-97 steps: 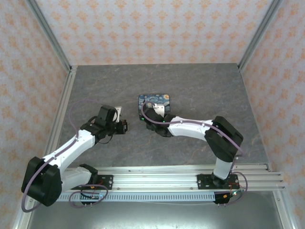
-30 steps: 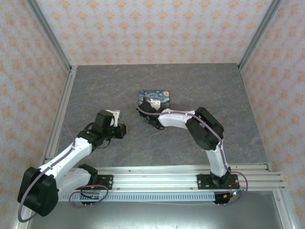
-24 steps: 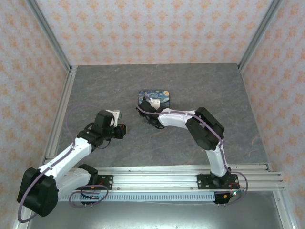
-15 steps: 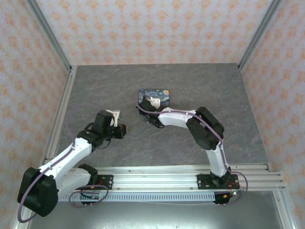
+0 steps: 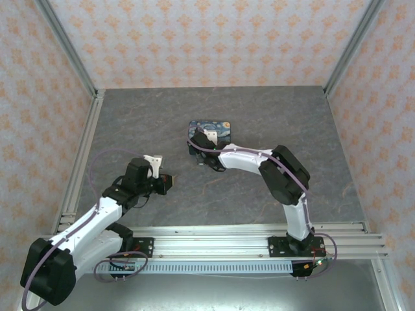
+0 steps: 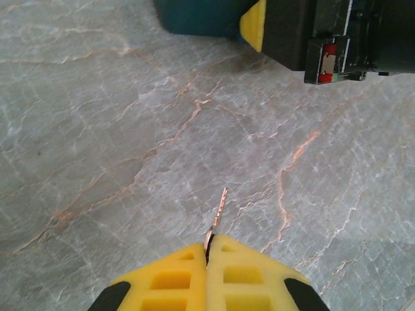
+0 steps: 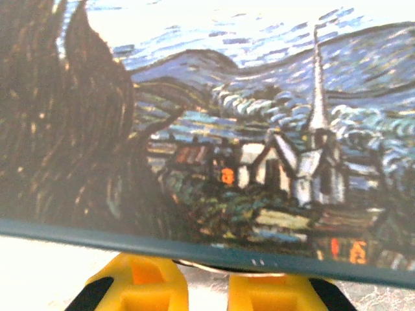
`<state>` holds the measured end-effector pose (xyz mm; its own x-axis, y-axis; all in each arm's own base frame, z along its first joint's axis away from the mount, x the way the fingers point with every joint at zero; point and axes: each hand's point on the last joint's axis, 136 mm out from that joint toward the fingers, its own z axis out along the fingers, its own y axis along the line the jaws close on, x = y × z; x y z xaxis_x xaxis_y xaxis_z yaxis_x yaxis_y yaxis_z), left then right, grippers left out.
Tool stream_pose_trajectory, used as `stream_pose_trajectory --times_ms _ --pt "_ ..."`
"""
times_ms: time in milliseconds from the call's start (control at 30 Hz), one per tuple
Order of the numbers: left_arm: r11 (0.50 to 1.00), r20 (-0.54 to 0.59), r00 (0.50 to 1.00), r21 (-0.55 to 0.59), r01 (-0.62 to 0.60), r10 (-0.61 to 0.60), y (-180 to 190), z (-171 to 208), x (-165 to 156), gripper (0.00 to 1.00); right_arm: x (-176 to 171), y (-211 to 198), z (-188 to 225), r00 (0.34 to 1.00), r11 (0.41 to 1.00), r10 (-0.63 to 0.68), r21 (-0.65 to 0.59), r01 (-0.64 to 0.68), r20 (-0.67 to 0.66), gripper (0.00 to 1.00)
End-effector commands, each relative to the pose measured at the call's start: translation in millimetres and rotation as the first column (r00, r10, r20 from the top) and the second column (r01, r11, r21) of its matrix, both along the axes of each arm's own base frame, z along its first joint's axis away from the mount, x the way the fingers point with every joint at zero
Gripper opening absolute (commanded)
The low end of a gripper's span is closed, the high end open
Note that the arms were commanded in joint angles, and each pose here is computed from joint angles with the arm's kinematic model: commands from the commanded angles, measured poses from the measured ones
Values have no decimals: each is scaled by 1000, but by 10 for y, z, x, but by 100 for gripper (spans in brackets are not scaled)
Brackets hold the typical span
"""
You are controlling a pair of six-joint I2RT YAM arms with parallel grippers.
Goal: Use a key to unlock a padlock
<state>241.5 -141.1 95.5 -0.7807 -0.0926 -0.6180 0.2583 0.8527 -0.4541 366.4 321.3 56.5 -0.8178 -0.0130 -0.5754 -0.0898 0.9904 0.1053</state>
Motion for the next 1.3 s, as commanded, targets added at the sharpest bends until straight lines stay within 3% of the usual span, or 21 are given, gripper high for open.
stream_pose_trajectory --times_ms 0,200,467,733,1267 --pt "999 86 995 -28 44 -41 -74 107 35 0 -60 18 252 998 998 59 36 -59 4 0" --pt "996 78 996 -80 41 -35 -134 96 62 0 -148 11 300 996 992 83 97 -80 -36 0" --pt "971 131 991 -234 53 -23 -324 151 177 0 -209 19 446 988 966 104 249 -73 -114 0" --pt "947 214 977 -317 55 15 -411 310 307 0 -238 -2 649 979 927 118 371 -49 -166 0" --pt "889 285 958 -429 159 -33 -766 412 568 0 -285 42 904 956 865 174 501 -34 -235 0"
